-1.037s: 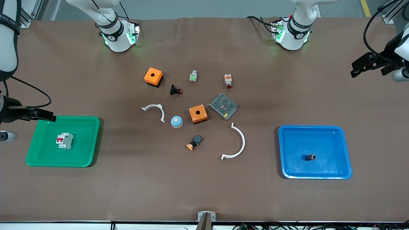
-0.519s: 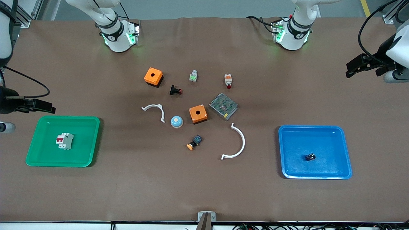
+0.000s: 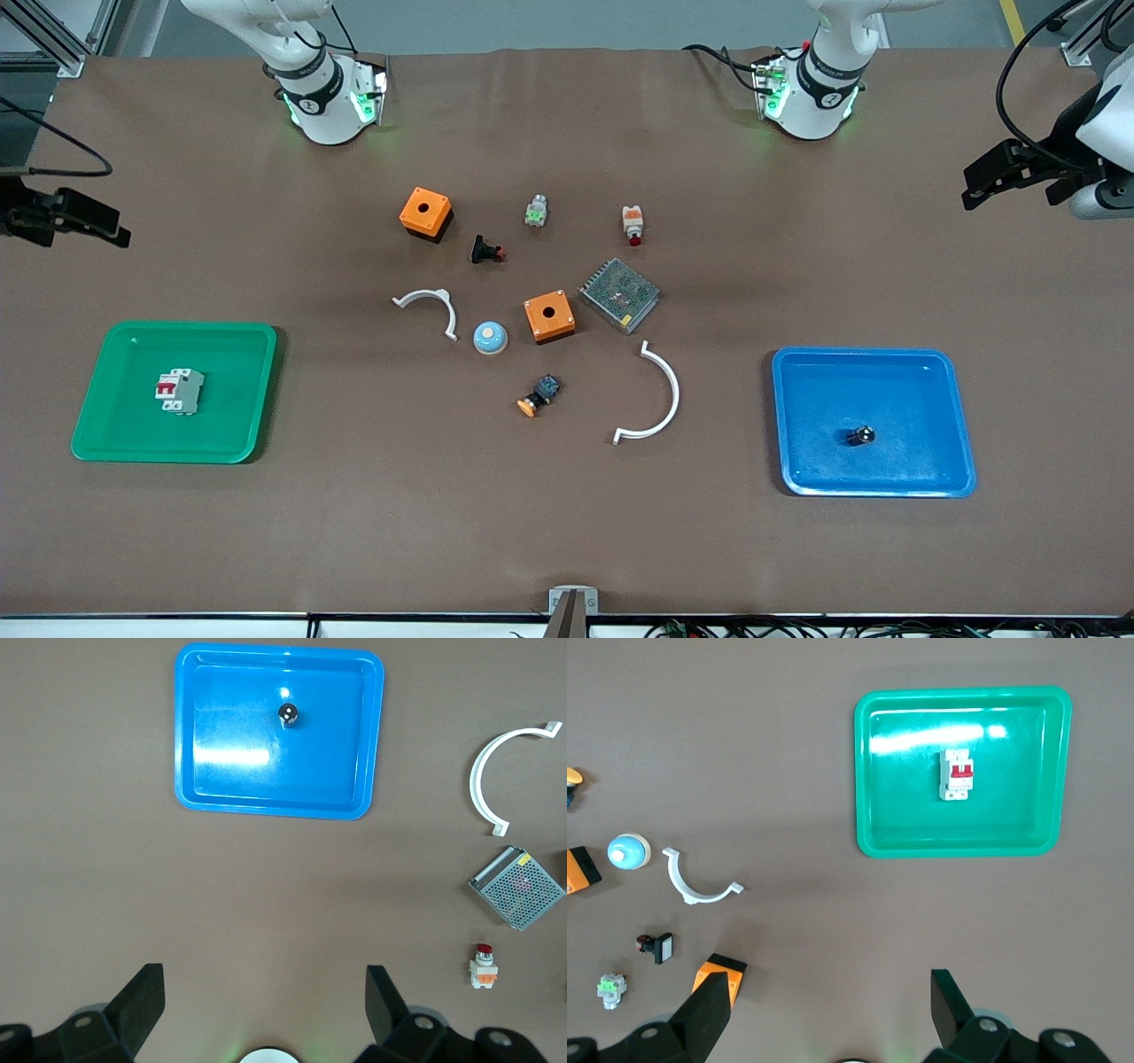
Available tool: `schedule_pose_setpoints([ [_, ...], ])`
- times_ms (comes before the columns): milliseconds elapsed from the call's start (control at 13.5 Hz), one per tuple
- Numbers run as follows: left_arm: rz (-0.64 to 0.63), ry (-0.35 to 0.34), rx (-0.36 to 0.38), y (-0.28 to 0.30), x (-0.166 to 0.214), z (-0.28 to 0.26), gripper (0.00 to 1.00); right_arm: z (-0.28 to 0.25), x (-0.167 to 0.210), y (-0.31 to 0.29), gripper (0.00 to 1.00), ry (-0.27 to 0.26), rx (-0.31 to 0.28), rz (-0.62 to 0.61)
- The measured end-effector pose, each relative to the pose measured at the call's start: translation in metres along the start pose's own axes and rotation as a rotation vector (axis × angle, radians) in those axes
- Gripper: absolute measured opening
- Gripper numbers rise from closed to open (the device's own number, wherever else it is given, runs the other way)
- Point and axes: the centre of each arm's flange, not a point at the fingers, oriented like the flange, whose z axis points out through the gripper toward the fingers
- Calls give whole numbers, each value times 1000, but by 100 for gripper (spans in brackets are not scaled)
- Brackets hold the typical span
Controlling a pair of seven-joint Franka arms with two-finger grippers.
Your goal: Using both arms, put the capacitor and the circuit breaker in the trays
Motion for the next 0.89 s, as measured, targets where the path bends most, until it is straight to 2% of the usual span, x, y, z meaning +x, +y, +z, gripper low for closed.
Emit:
schedule_pose_setpoints([
  [519,-6,-1,-1,-3,1,1,100,-8,-40,-10,100,43,0,-23],
  [889,-6,-2,-1,-3,2,2,100,-11,-42,-10,100,57,0,-26],
])
